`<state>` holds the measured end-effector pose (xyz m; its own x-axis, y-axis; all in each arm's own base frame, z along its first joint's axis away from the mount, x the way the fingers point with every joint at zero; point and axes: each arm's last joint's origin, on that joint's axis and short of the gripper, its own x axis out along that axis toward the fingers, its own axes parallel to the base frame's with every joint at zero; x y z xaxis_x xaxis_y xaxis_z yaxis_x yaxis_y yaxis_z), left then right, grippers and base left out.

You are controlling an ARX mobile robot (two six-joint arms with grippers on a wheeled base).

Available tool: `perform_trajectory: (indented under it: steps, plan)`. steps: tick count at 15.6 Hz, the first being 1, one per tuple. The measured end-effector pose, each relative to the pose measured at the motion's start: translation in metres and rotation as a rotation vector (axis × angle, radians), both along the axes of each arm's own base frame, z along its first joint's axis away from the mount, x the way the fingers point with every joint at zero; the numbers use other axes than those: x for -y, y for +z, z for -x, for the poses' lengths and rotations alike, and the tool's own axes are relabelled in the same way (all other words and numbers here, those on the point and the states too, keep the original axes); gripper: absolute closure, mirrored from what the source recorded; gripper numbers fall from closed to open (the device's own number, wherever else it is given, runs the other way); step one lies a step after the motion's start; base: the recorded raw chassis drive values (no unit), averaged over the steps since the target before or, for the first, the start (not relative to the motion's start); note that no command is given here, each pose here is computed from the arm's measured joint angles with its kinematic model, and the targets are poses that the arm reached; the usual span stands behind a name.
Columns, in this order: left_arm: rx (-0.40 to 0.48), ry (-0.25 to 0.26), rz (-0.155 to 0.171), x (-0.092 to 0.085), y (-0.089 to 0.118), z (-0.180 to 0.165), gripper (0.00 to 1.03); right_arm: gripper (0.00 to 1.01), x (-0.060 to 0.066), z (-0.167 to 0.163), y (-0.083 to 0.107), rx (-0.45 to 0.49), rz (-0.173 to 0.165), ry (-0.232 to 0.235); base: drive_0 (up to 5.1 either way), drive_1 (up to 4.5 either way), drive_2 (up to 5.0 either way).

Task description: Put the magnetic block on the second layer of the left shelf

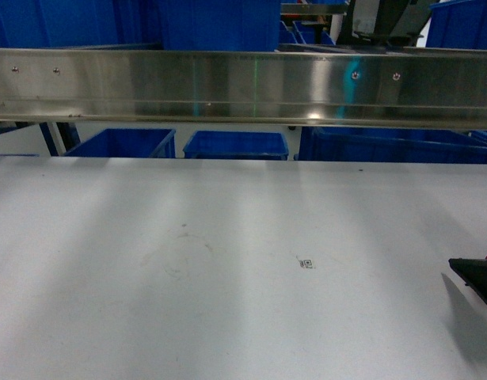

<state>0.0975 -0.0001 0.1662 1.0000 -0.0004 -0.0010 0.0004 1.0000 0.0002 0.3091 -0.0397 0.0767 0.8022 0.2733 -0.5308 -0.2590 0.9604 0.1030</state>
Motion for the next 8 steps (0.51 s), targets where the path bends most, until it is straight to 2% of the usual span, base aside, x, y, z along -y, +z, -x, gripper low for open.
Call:
perform_trajectory:
  steps: [1, 2, 7, 8]
  plan:
    - [0.000, 0.000, 0.000, 0.0000, 0.0000, 0.0000, 0.05, 0.03, -0.0002, 0.0004, -0.0006, 0.004, 0.001, 0.005, 0.0, 0.00, 0.0]
    - [0.000, 0.000, 0.000, 0.0000, 0.0000, 0.0000, 0.05, 0.09, -0.0002, 0.0006, -0.0015, 0.006, 0.003, 0.004, 0.0, 0.00, 0.0]
    - [0.000, 0.000, 0.000, 0.0000, 0.0000, 0.0000, 0.05, 0.62, 0.0006, 0.0063, -0.0041, 0.003, 0.007, 0.003, 0.0, 0.00, 0.0]
    - [0.000, 0.000, 0.000, 0.0000, 0.0000, 0.0000, 0.05, 0.67, -0.0001, 0.0073, -0.0019, 0.000, 0.001, 0.008, 0.0, 0.00, 0.0]
